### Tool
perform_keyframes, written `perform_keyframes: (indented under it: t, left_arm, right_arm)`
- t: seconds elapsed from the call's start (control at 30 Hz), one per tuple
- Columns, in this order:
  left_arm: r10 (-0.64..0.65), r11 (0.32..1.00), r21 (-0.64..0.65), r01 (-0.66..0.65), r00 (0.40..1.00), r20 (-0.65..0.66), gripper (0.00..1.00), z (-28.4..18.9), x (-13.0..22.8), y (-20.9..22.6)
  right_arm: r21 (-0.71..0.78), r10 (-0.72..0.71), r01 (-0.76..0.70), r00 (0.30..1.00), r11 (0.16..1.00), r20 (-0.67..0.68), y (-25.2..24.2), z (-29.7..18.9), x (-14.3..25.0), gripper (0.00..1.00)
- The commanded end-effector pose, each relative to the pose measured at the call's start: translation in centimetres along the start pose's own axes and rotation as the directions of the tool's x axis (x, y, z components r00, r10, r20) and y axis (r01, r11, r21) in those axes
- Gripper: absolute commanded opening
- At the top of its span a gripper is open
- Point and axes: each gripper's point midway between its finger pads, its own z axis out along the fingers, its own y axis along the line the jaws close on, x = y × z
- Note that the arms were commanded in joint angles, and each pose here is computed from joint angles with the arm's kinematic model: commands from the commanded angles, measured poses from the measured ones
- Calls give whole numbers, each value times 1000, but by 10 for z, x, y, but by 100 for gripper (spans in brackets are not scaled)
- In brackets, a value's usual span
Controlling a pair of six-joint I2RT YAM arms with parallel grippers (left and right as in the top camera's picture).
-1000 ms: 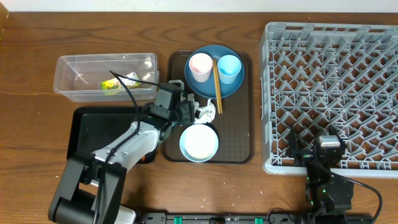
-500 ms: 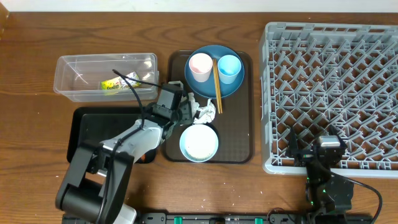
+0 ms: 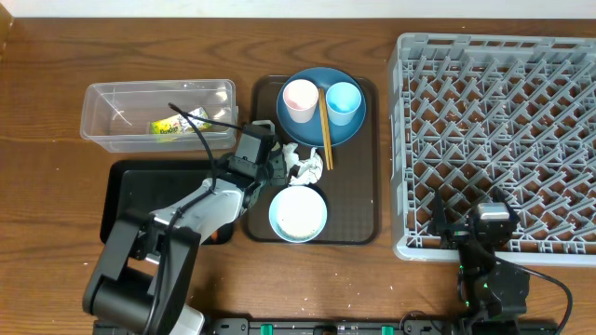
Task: Sort waste into correct bins and load items into the dishwasher rack
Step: 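Carry the tissue into the clear plastic bin and release it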
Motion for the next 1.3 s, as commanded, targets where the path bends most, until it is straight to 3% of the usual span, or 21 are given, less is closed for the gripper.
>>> perform_keyframes:
  t: [0.0, 0.17, 0.33, 0.47, 0.73, 1.0, 1.27]
  left_arm:
    - [23, 999, 32, -27, 995, 100, 6, -25, -29, -12]
    - [33, 999, 9, -37, 959, 282, 6, -71, -72, -15]
    - [23, 981, -180, 78, 868, 496, 6, -125, -114, 19]
    - [28, 948, -274, 160, 818, 575, 6, -146, -126, 39]
    - [17, 907, -345, 243, 797, 604, 6, -126, -136, 71]
    - [-22, 845, -419, 333, 804, 595, 6, -98, -136, 130]
    - [-68, 860, -387, 331, 828, 557, 8, -82, -132, 147]
  right_arm:
    - [-15, -3, 3, 1000, 1000, -3, 4, 0, 1, 99]
    - [-15, -3, 3, 1000, 1000, -3, 4, 0, 1, 99]
    - [-15, -3, 3, 1000, 1000, -3, 4, 0, 1, 99]
    - [-15, -3, 3, 1000, 1000, -3, 4, 0, 1, 99]
    - [-15, -3, 3, 1000, 1000, -3, 4, 0, 1, 99]
    - [-15, -3, 3, 1000, 1000, -3, 4, 0, 1, 99]
    - [-15, -3, 3, 1000, 1000, -3, 4, 0, 1, 99]
